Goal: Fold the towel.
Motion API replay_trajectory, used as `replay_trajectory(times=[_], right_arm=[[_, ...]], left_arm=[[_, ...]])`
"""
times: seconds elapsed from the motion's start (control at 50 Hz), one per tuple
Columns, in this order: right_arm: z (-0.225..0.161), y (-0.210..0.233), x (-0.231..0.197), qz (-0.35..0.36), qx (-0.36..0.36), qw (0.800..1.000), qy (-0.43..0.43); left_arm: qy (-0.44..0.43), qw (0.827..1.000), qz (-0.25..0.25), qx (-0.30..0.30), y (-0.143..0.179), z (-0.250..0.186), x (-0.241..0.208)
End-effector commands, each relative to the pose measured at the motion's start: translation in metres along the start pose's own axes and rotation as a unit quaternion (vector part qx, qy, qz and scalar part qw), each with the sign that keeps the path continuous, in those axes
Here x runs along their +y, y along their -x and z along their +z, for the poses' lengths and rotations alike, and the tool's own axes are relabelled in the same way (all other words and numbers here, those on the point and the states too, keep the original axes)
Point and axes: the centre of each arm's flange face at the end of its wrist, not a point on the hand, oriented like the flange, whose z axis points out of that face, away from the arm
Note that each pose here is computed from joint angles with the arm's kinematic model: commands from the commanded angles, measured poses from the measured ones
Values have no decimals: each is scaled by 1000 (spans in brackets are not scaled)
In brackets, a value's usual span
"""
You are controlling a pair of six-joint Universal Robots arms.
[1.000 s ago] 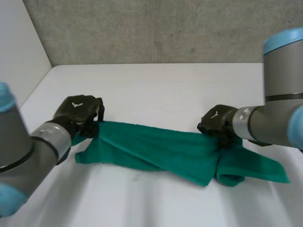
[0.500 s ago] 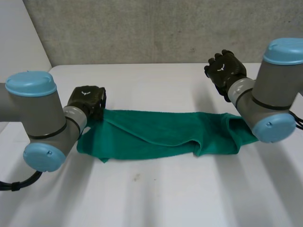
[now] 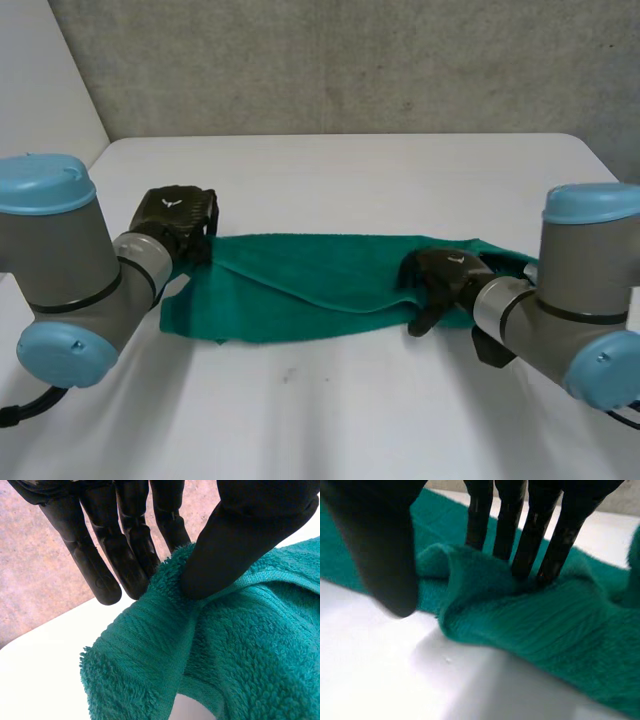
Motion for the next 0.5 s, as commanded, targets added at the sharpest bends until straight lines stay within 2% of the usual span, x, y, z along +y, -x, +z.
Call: replay_trajectory(times=[0.02,0.06,0.12,0.18,0.26,0.34,0.46,0.48,0.5], right_arm=[[25,-18,-4,-7,38,999,-37],[25,-28,-13,-21,74,995,-70],[17,-28,-28,-36,87,991,-100],[-11,-19,-60,-119,92,980,-130],[-15,-14,-46,-252,73,964,-43],[-5,-18,-41,-336,63,940,17],[17,-31,-77,-347,122,929,-27],[22,-37,-100,-349,151,922,-66],[24,-39,-126,-351,177,912,-117]], left_arm=[[3,1000,0,0,0,-5,1],[6,1000,0,2,0,-7,3],[19,1000,1,3,0,-9,11],[25,1000,4,4,1,-10,14],[32,999,6,6,0,-8,19],[26,1000,6,17,-2,-1,18],[-34,999,12,35,-5,25,-10],[-68,997,18,31,-4,34,-29],[-68,997,19,31,-4,34,-29]])
